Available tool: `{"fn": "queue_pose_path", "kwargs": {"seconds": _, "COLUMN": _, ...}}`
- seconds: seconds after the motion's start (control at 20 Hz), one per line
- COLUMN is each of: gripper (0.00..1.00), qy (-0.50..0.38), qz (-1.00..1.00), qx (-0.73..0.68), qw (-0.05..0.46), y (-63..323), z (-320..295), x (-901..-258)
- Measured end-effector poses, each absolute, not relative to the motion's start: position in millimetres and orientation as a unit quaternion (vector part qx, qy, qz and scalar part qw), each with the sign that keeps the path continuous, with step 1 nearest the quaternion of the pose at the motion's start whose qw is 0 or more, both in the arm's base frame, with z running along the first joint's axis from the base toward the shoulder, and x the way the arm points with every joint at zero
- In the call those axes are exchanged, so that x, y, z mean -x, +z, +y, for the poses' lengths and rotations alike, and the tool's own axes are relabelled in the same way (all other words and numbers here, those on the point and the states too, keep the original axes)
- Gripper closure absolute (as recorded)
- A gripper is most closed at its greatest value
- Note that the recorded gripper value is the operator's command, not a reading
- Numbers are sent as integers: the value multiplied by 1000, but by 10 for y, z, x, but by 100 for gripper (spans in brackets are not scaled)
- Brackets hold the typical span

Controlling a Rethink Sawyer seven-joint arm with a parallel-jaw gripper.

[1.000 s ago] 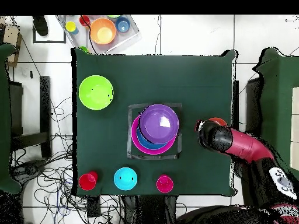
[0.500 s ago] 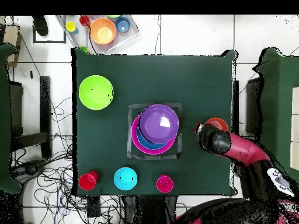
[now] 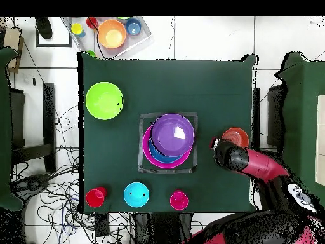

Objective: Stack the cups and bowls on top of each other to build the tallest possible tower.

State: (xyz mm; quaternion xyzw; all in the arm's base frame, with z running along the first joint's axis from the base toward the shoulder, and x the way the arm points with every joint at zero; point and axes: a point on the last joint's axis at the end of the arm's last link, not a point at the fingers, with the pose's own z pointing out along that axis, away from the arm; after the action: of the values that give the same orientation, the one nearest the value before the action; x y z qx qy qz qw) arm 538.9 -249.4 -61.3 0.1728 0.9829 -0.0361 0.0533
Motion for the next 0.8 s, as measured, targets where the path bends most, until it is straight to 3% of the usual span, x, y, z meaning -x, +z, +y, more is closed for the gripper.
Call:
{"fn": "queue_pose_path", "kwargs": {"seconds": 0.4, "gripper": 0, "qy": -38, "qz": 983, "qx": -169, "qw": 56, "y": -615, "z": -2495, "x": -5386}}
{"fn": "queue_pose_path", "kwargs": {"seconds": 0.45, "gripper": 100, "qy": -39, "qz": 984, "qx": -167, "qw": 57, "y": -616, "z": -2496, "x": -5385}}
{"fn": "queue_pose_path", "kwargs": {"seconds": 0.8, "gripper": 100, "qy": -48, "qz": 983, "qx": -161, "qw": 74, "y": -589, "z": -2564, "x": -5465}}
